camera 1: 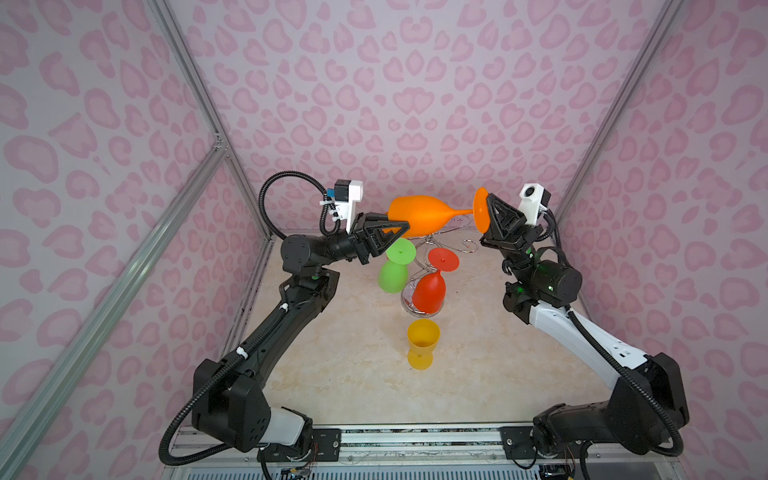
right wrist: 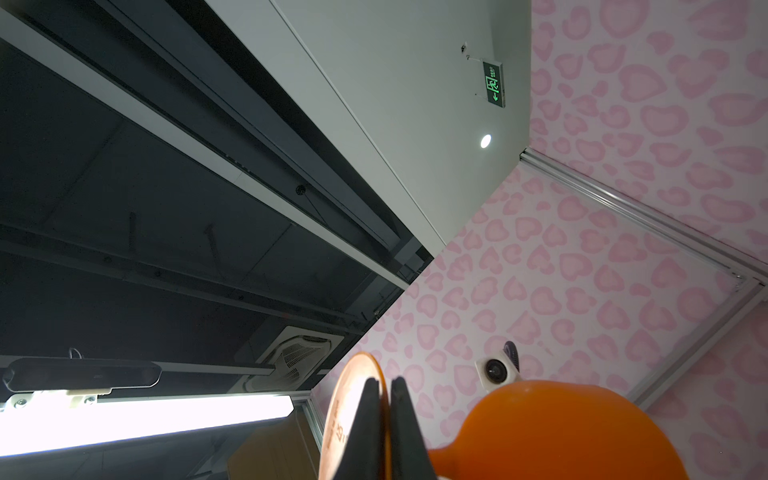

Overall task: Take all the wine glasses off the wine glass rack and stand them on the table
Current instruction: 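Grasp the orange glass bowl with the left gripper while the right gripper holds it, then carry the orange glass toward the robot with the left gripper while the right gripper withdraws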

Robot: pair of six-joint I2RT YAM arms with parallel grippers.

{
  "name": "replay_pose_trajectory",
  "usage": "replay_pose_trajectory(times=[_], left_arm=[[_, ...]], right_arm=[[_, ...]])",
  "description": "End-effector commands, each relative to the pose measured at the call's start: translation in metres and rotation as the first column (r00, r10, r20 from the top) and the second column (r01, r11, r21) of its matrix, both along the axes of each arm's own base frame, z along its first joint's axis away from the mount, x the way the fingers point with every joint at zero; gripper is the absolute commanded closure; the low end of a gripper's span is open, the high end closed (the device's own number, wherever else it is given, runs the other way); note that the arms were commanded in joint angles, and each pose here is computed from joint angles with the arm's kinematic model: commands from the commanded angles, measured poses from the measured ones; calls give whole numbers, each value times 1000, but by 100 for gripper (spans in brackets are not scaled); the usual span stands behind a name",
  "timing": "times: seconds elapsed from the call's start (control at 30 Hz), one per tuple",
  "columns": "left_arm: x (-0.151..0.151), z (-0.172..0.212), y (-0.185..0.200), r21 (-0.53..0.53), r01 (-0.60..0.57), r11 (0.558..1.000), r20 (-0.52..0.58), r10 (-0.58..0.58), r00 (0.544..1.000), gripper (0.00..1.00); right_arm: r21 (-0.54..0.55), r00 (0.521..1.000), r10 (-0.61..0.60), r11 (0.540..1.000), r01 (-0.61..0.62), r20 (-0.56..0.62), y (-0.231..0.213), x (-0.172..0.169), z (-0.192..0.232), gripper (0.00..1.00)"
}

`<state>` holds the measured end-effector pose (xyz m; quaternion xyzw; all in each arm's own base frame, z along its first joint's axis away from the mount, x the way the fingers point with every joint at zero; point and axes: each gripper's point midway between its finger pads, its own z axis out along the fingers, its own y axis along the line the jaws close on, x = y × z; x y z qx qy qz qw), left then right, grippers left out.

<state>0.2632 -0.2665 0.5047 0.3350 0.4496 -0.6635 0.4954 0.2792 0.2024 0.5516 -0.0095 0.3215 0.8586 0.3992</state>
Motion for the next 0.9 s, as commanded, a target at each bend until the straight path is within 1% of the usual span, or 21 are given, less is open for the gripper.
replay_pose_trajectory(times=[0.0, 0.1, 0.13, 0.17, 0.2, 0.23, 0.3, 0.33, 0.4, 0.47, 0.5, 0.53, 0.57, 0.6, 0.63, 0.67, 0.7, 0.8, 0.87], left_arm=[[7, -1, 1, -9, -19, 1000, -37, 19, 999, 91], [1, 5, 2, -9, -9, 1000, -17, 9, 1000, 96], [-2, 7, 2, -9, -6, 1000, -10, 6, 1000, 98], [-5, 9, 3, -7, -2, 1000, 1, 2, 1000, 98], [-8, 11, 4, -4, 2, 1000, 11, -2, 1000, 98], [-13, 12, 4, 0, 5, 1000, 22, -5, 1000, 98], [-20, 14, 5, 17, 9, 1000, 37, -9, 999, 98], [-24, 14, 6, 31, 9, 999, 45, -10, 999, 97], [-32, 13, 7, 66, 8, 998, 56, -12, 998, 97], [-39, 8, 8, 123, -10, 992, 60, 2, 998, 97], [-39, 4, 8, 156, -28, 987, 49, 21, 999, 98], [-44, 3, 11, 181, -63, 981, 70, 51, 996, 97], [-46, -1, 14, 215, -104, 971, 73, 90, 993, 97], [-47, -8, 17, 258, -147, 955, 65, 135, 989, 97], [-50, -12, 21, 294, -180, 939, 57, 170, 984, 97], [-54, -12, 29, 327, -239, 914, 66, 230, 971, 97], [-58, -17, 36, 366, -281, 887, 55, 281, 958, 98], [-77, -28, 60, 452, -371, 811, 44, 394, 918, 98], [-89, -37, 75, 502, -409, 762, 43, 451, 892, 98]], right_arm=[[-99, 998, 5, 995, 1, 64, 10, -11, -4, 89], [-174, 997, -40, 983, 50, 59, 10, -6, -9, 77], [-207, 996, -63, 975, 74, 56, 11, -4, -11, 72], [-244, 994, -92, 964, 102, 54, 10, -1, -14, 66], [-275, 991, -120, 952, 131, 59, 9, 1, -16, 63], [-322, 987, -155, 933, 163, 51, 8, 5, -20, 59], [-422, 969, -243, 874, 242, 53, 4, 12, -30, 54], [-487, 951, -303, 822, 295, 63, 0, 16, -37, 52], [-620, 900, -425, 683, 386, 92, -10, 24, -55, 50], [-737, 822, -550, 493, 463, 149, -29, 28, -72, 49], [-772, 791, -587, 418, 479, 173, -37, 28, -78, 48], [-803, 751, -631, 338, 491, 194, -50, 29, -84, 48], [-824, 714, -666, 269, 499, 215, -61, 29, -89, 48], [-840, 683, -694, 215, 498, 227, -72, 28, -94, 48], [-849, 660, -714, 179, 497, 236, -81, 27, -97, 48], [-856, 637, -731, 148, 496, 243, -90, 26, -101, 48], [-860, 619, -746, 126, 494, 247, -98, 24, -104, 48], [-872, 579, -777, 80, 483, 249, -117, 19, -113, 48], [-881, 555, -795, 56, 469, 245, -128, 18, -120, 48]])
